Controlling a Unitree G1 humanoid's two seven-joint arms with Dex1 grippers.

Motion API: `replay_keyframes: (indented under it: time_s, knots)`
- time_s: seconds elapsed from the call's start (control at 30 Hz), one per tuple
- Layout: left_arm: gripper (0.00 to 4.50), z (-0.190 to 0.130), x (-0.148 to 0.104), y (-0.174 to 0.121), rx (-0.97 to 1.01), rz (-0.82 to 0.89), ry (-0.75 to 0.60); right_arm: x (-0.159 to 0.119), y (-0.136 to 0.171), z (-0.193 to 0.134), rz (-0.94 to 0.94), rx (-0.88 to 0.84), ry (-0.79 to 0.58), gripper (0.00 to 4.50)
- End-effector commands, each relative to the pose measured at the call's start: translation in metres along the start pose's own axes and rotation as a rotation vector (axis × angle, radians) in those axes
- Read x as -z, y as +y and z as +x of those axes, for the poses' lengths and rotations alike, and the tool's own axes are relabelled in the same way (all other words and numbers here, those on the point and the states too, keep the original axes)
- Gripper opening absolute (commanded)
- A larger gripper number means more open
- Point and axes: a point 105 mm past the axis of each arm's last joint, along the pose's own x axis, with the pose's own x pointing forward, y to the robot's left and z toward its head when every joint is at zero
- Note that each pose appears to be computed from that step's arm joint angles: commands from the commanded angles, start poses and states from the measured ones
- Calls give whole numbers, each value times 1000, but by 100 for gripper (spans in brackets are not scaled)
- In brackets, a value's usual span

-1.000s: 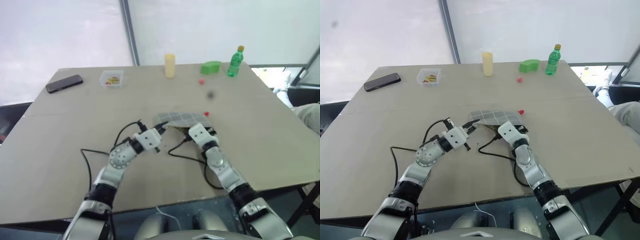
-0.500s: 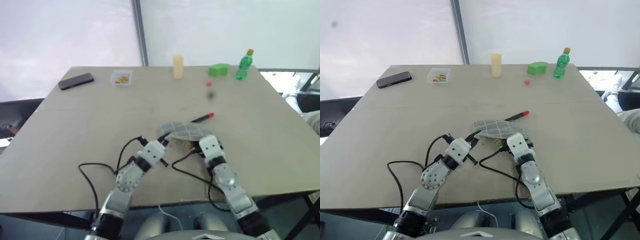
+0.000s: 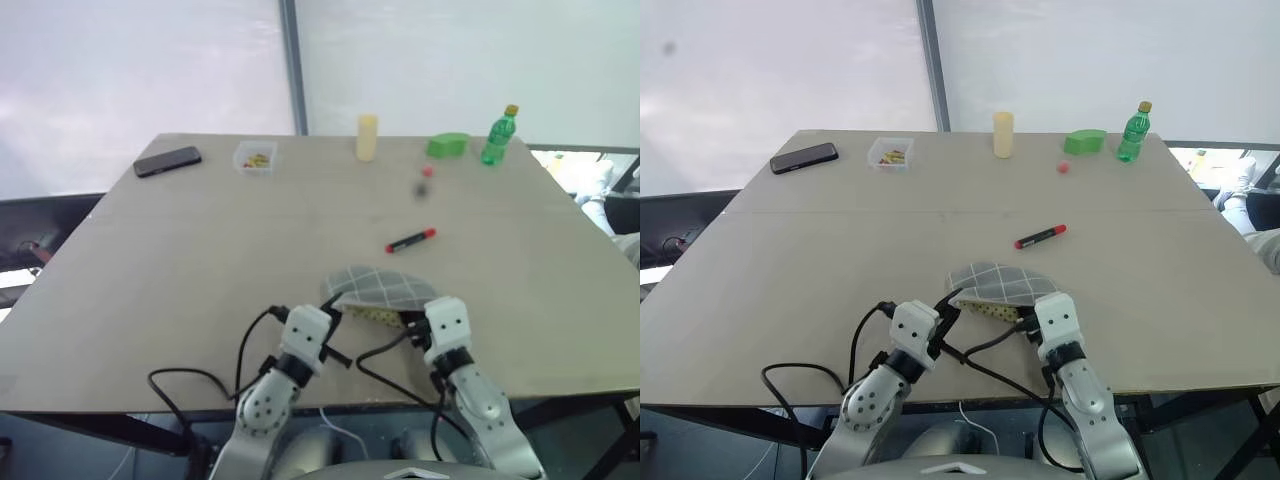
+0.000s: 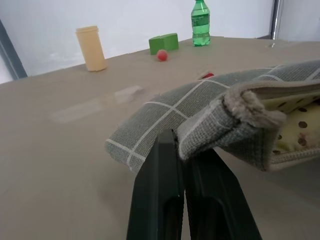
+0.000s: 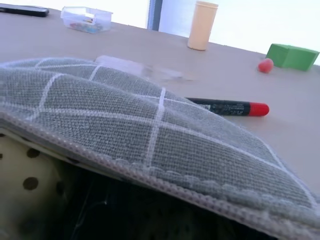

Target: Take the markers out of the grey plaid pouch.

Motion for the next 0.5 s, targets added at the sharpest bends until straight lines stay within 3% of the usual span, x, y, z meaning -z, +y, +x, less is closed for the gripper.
replay_keyframes:
  time_s: [0.03,0.5]
  knots:
    - [0,92,-73,99,297,-95,-136,-101,53,136,101,-393,-48,264]
    - [0,100,-82,113,163,-78,-188,-103,64,130,58,-444,-45,264]
